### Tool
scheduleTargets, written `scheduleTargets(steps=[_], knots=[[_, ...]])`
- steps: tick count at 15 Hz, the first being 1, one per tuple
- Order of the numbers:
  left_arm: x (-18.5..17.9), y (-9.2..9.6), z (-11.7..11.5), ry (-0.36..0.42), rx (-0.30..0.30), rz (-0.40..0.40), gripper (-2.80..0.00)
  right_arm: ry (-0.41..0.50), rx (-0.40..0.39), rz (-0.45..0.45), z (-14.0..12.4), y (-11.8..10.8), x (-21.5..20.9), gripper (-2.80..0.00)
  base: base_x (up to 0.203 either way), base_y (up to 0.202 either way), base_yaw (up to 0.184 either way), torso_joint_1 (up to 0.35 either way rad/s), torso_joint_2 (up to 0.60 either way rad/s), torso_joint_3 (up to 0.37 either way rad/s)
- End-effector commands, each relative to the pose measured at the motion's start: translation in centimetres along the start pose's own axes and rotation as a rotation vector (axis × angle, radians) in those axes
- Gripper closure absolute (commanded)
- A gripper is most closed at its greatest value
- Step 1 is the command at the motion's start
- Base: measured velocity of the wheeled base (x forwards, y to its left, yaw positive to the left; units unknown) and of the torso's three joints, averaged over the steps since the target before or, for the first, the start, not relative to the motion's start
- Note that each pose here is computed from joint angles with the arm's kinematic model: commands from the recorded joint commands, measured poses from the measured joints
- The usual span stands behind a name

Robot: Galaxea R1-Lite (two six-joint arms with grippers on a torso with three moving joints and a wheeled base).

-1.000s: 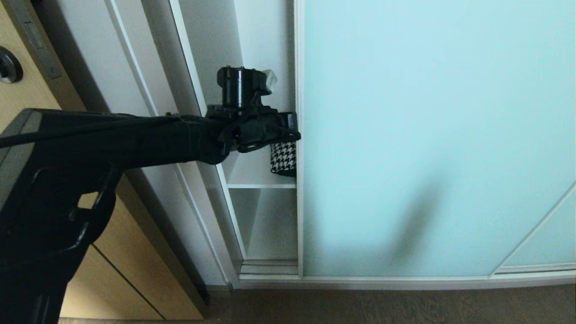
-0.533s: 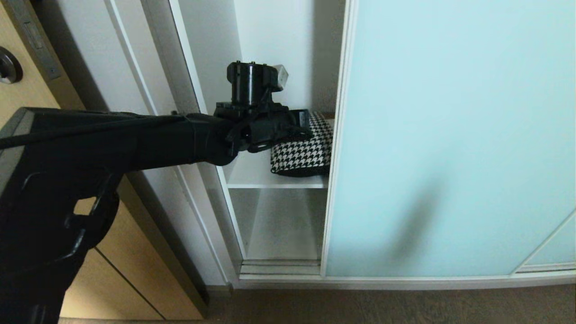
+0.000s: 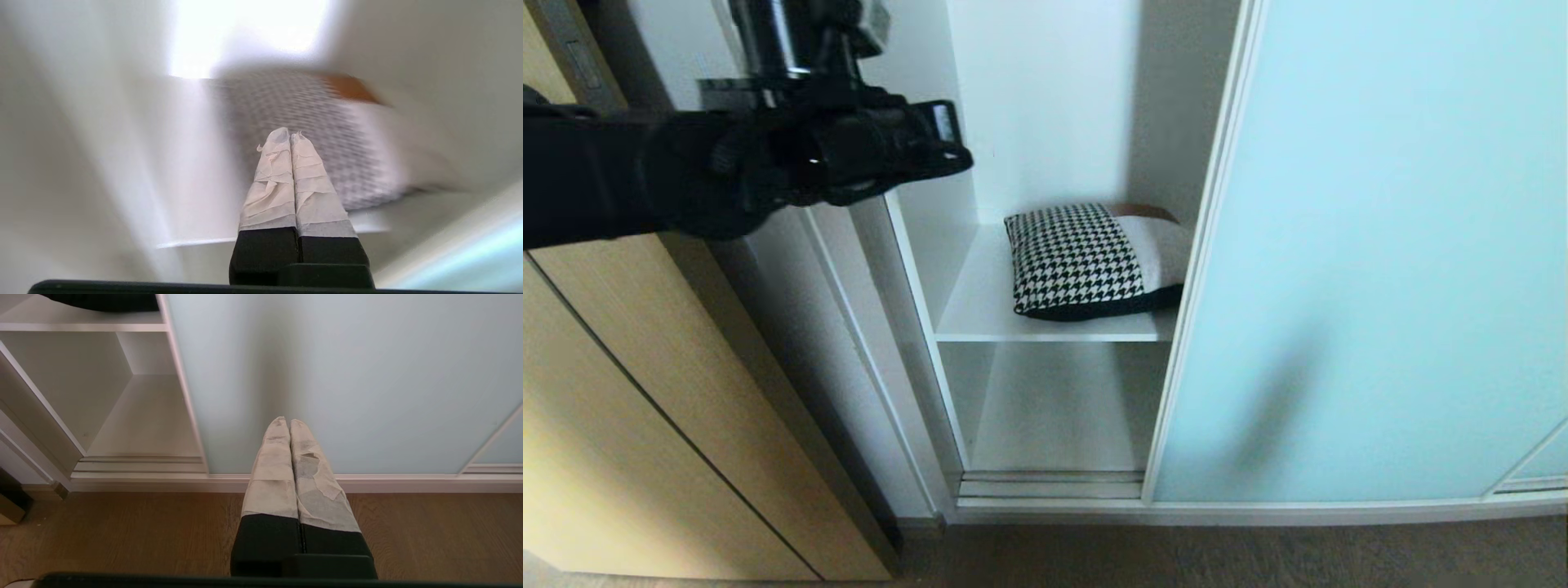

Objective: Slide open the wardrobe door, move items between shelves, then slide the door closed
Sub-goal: Open the door

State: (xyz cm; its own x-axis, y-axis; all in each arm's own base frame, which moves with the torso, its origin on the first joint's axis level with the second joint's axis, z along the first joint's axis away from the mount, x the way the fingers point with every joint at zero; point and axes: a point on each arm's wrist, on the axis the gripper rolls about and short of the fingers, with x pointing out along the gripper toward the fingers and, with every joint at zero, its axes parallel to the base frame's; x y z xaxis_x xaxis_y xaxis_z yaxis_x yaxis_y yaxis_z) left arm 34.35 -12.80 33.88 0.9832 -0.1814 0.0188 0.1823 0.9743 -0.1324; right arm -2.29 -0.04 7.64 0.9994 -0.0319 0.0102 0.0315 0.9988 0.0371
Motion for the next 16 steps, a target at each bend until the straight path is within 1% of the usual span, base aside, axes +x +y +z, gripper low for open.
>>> scheduleTargets(steps=[1, 2, 3, 5, 7, 10, 12, 13, 14, 16], knots=[[-7.5, 3.2, 4.4, -0.107, 0.003, 0.096, 0.00, -0.001, 0.000, 0.000, 0.0, 0.0, 0.0, 0.00, 0.000, 0.000, 0.000, 0.000, 0.00, 0.000], [-10.0, 4.2, 4.9, -0.121, 0.019, 0.132, 0.00, -0.001, 0.000, 0.000, 0.0, 0.0, 0.0, 0.00, 0.000, 0.000, 0.000, 0.000, 0.00, 0.000], [-12.5, 5.3, 4.8, -0.121, 0.045, 0.173, 0.00, 0.000, 0.000, 0.000, 0.0, 0.0, 0.0, 0.00, 0.000, 0.000, 0.000, 0.000, 0.00, 0.000], [-17.6, 6.6, 3.5, -0.108, 0.090, 0.232, 0.00, 0.000, 0.000, 0.000, 0.0, 0.0, 0.0, 0.00, 0.000, 0.000, 0.000, 0.000, 0.00, 0.000], [-22.2, 7.4, 0.9, -0.084, 0.113, 0.279, 0.00, 0.000, 0.000, 0.000, 0.0, 0.0, 0.0, 0.00, 0.000, 0.000, 0.000, 0.000, 0.00, 0.000], [-28.1, 8.1, -4.0, -0.055, 0.133, 0.334, 0.00, -0.001, 0.000, 0.000, 0.0, 0.0, 0.0, 0.00, 0.000, 0.000, 0.000, 0.000, 0.00, 0.000], [-31.4, 8.4, -7.4, -0.049, 0.136, 0.345, 0.00, -0.001, 0.000, 0.000, 0.0, 0.0, 0.0, 0.00, 0.000, 0.000, 0.000, 0.000, 0.00, 0.000], [-32.6, 8.5, -8.6, -0.057, 0.133, 0.344, 0.00, 0.000, 0.000, 0.000, 0.0, 0.0, 0.0, 0.00, 0.000, 0.000, 0.000, 0.000, 0.00, 0.000], [-33.5, 8.5, -9.5, -0.058, 0.121, 0.345, 0.00, 0.001, 0.000, 0.000, 0.0, 0.0, 0.0, 0.00, 0.000, 0.000, 0.000, 0.000, 0.00, 0.000], [-35.3, 8.5, -10.7, -0.062, 0.065, 0.355, 0.00, -0.001, 0.000, 0.000, 0.0, 0.0, 0.0, 0.00, 0.000, 0.000, 0.000, 0.000, 0.00, 0.000]])
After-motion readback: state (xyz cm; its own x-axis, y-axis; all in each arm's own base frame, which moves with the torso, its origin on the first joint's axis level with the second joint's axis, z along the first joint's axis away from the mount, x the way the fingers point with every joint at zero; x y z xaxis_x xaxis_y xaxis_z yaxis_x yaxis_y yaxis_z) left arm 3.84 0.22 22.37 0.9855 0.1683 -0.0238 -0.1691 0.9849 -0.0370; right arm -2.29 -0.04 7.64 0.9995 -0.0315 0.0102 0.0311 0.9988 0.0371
